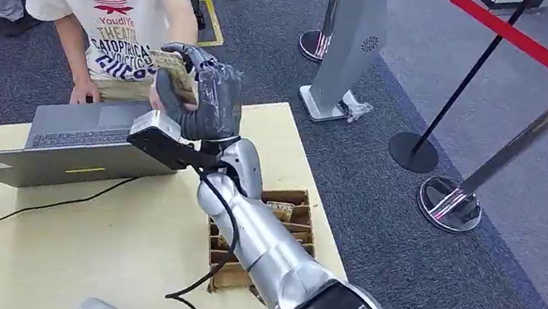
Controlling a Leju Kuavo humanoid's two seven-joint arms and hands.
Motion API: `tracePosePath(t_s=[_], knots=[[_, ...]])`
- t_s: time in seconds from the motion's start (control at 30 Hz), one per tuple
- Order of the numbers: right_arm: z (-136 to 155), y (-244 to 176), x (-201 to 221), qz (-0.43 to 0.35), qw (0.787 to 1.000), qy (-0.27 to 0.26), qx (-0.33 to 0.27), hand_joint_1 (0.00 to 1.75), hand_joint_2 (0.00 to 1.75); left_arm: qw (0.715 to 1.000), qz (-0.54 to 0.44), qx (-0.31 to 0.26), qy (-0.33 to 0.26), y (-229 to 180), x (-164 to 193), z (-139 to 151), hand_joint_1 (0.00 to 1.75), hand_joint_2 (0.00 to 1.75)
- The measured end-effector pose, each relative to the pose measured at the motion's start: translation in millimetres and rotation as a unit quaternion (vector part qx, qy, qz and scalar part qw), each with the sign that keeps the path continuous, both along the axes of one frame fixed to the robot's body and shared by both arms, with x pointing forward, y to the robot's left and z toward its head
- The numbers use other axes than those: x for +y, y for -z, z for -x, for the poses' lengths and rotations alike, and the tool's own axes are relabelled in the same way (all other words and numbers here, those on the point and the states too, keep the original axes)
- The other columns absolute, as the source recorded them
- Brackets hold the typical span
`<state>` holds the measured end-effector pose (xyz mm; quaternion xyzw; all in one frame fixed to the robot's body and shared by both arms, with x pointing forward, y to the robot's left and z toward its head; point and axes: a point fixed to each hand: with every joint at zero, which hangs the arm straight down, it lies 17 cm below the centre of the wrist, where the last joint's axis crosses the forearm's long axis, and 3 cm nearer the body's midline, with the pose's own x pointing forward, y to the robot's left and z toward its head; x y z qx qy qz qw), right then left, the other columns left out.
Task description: Pass the card to the sensor for recognition and then transmit it.
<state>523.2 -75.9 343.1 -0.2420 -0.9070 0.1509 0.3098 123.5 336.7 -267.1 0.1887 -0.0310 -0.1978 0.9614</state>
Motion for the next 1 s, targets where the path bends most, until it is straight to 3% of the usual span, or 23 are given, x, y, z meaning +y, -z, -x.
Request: tracePosePath(t_s=[0.23, 0.43, 0.77, 0.93, 1.0], knots=[[6.7, 16.9, -1.6, -0.026, 0.999, -0.006, 0.022, 0.00, 1.75, 1.000, 0.001, 0.001, -0.004, 0.6, 0.0, 3.0, 0.00, 1.75], [32.2, 14.3, 6.8, -0.035, 0.999, -0.031, 0.016, 0.00, 1.75, 1.000, 0.002, -0.002, -0.016, 2.1, 0.6, 9.1, 0.00, 1.75], [92.1, 35.1, 12.4, 0.057, 0.997, -0.047, -0.022, 0.00, 1.75, 0.999, 0.002, -0.004, -0.048, 6.6, 8.8, 34.5, 0.00, 1.75], [107.5, 47.5, 1.2, 0.092, 0.995, -0.032, -0.029, 0.00, 1.75, 0.998, 0.002, -0.005, -0.063, 7.9, 11.5, 43.2, 0.00, 1.75], [111.4, 54.3, -4.7, 0.106, 0.994, -0.026, -0.028, 0.09, 1.75, 0.997, 0.002, -0.006, -0.071, 8.6, 12.4, 48.2, 0.00, 1.75]])
